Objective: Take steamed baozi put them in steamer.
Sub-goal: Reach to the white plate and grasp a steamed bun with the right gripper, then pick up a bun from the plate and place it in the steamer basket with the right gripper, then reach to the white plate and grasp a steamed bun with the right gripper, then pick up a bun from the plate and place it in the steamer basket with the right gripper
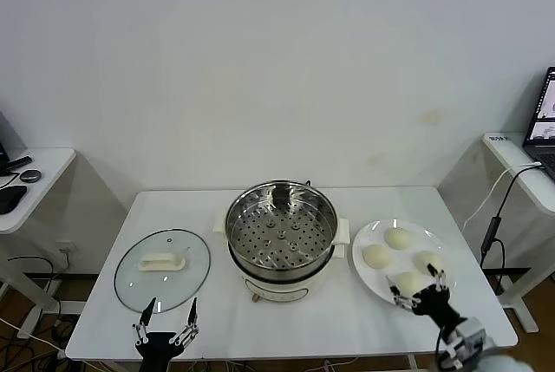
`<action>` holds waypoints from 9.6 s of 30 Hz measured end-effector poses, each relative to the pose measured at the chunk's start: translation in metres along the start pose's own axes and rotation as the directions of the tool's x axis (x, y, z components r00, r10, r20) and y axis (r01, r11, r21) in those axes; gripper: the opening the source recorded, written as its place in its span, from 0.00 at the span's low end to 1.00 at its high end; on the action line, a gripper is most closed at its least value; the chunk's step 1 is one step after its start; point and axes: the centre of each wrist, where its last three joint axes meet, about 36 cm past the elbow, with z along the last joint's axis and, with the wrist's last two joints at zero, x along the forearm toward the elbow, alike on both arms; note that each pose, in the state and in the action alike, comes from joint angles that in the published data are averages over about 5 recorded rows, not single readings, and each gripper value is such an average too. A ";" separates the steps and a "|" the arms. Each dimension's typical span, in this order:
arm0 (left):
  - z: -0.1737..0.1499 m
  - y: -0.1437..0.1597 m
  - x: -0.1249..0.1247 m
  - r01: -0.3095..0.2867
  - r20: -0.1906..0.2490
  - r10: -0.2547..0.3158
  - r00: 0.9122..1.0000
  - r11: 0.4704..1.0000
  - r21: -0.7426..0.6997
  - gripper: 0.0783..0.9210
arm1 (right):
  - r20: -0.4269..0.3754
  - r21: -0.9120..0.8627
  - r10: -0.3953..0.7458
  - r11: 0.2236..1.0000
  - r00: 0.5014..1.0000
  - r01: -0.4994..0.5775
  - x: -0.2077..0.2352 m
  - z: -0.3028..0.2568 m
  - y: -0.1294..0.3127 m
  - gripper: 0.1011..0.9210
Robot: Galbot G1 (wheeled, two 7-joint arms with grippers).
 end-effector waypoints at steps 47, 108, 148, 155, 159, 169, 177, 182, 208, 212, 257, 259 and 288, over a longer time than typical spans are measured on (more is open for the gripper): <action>0.003 0.019 -0.005 0.062 0.062 -0.059 0.996 0.997 -0.044 0.88 | -0.711 0.407 -0.402 0.433 0.577 0.804 -0.287 -0.089 -0.177 0.88; -0.021 0.024 -0.011 0.060 0.140 -0.055 0.989 0.998 -0.030 0.88 | -0.510 0.797 -0.611 -0.071 0.605 0.600 -0.291 -0.425 -0.131 0.42; -0.024 0.027 -0.009 0.107 0.156 -0.104 0.982 0.994 -0.013 0.88 | -0.617 0.765 -0.587 -0.603 0.524 0.226 -0.390 -0.387 0.000 0.79; -0.025 0.026 -0.008 0.106 0.158 -0.103 0.982 0.994 -0.012 0.88 | -0.603 0.782 -0.595 -0.572 0.532 0.246 -0.382 -0.395 -0.014 0.88; -0.027 0.027 -0.009 0.103 0.163 -0.100 0.981 0.995 -0.012 0.88 | -0.582 0.808 -0.603 -0.504 0.546 0.304 -0.364 -0.407 -0.031 0.88; -0.030 0.028 -0.012 0.094 0.166 -0.090 0.982 0.995 -0.019 0.88 | -0.583 0.790 -0.536 -0.200 0.610 0.579 -0.287 -0.406 -0.089 0.88; -0.031 0.029 -0.014 0.086 0.166 -0.080 0.983 0.996 -0.028 0.88 | -0.642 0.665 -0.444 0.084 0.625 0.742 -0.233 -0.353 -0.131 0.88; -0.027 0.028 -0.016 0.084 0.166 -0.078 0.983 0.996 -0.033 0.88 | -0.677 0.566 -0.428 0.219 0.599 0.795 -0.213 -0.303 -0.151 0.88; -0.019 0.034 -0.014 0.101 0.161 -0.087 0.983 0.991 -0.083 0.88 | -0.718 0.334 -0.483 0.392 0.501 0.857 -0.247 -0.141 -0.115 0.88; -0.017 0.034 -0.014 0.106 0.159 -0.091 0.983 0.991 -0.083 0.88 | -0.715 0.327 -0.488 0.399 0.500 0.857 -0.259 -0.133 -0.104 0.88; -0.022 0.031 -0.022 0.082 0.186 -0.068 0.980 0.994 -0.069 0.88 | -0.603 0.444 -0.487 0.454 0.632 0.773 -0.231 -0.307 -0.166 0.48; -0.023 0.031 -0.023 0.080 0.189 -0.066 0.980 0.994 -0.067 0.88 | -0.587 0.463 -0.494 0.446 0.642 0.766 -0.224 -0.334 -0.164 0.48; -0.012 0.041 -0.024 0.138 0.198 -0.119 0.973 0.987 -0.084 0.88 | -0.594 0.406 -0.577 0.386 0.560 0.828 -0.306 -0.427 0.053 0.49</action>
